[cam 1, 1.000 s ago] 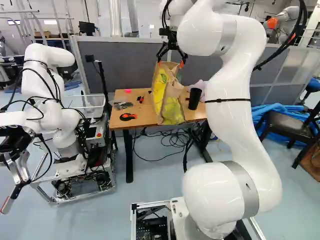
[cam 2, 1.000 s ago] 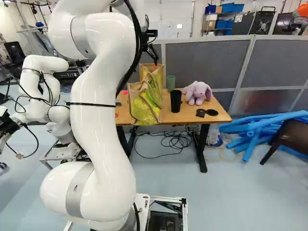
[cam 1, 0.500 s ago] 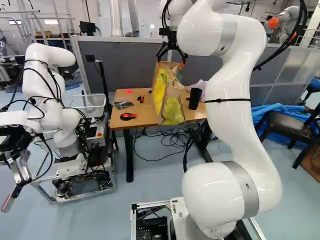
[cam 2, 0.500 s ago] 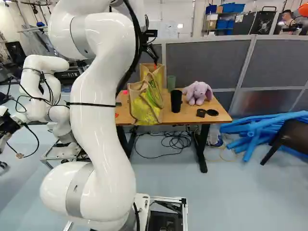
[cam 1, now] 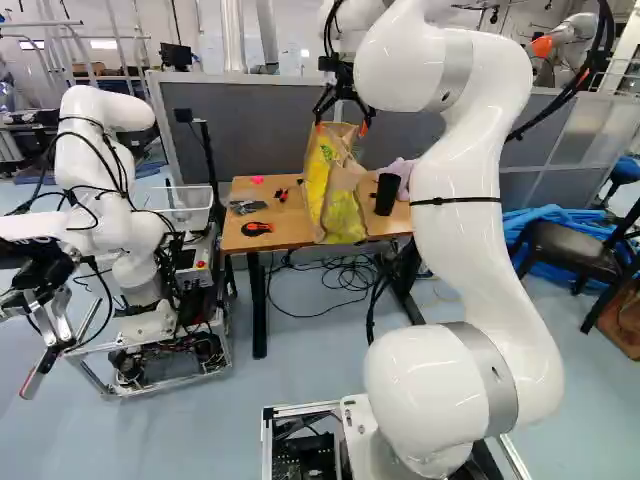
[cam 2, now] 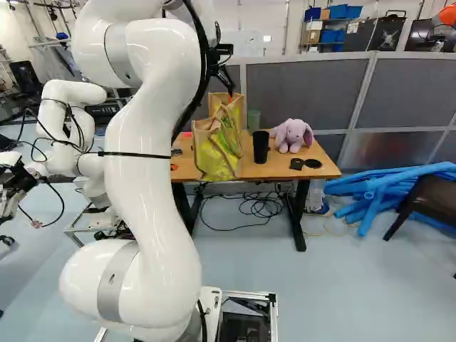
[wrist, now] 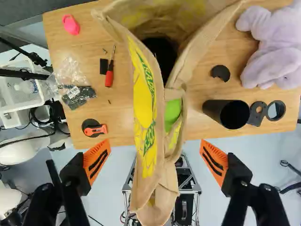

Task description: Pick up the bag on the ground and place it on the table

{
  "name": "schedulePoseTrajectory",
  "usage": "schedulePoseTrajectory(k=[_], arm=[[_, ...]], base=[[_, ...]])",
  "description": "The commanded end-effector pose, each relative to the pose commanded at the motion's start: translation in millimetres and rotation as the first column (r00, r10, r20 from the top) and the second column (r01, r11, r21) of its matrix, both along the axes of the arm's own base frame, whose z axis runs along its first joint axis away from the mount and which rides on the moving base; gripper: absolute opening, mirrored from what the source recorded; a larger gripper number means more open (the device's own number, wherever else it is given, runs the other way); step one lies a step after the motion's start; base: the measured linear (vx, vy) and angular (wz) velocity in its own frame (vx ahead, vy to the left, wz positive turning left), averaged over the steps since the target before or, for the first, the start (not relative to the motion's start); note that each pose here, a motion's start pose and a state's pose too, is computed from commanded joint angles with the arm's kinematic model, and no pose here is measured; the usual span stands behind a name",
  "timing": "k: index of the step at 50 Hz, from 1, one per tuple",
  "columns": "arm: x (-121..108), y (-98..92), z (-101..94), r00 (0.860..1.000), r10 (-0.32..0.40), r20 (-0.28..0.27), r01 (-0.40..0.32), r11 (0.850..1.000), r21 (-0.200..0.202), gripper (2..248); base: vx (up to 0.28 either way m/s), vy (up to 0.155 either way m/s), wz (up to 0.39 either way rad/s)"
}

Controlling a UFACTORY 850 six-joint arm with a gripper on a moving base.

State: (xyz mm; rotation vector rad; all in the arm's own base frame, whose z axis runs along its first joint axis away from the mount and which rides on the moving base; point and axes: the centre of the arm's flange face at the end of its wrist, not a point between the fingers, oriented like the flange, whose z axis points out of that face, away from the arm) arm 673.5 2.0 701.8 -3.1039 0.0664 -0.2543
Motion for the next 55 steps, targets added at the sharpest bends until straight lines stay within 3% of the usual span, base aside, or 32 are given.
schedulePoseTrajectory(k=[55], arm=[[0.0,0.0,0.0,1.000,0.000,0.000,0.000,1.000,0.000,247]], base=[[-0.120,-0.002,0.003]])
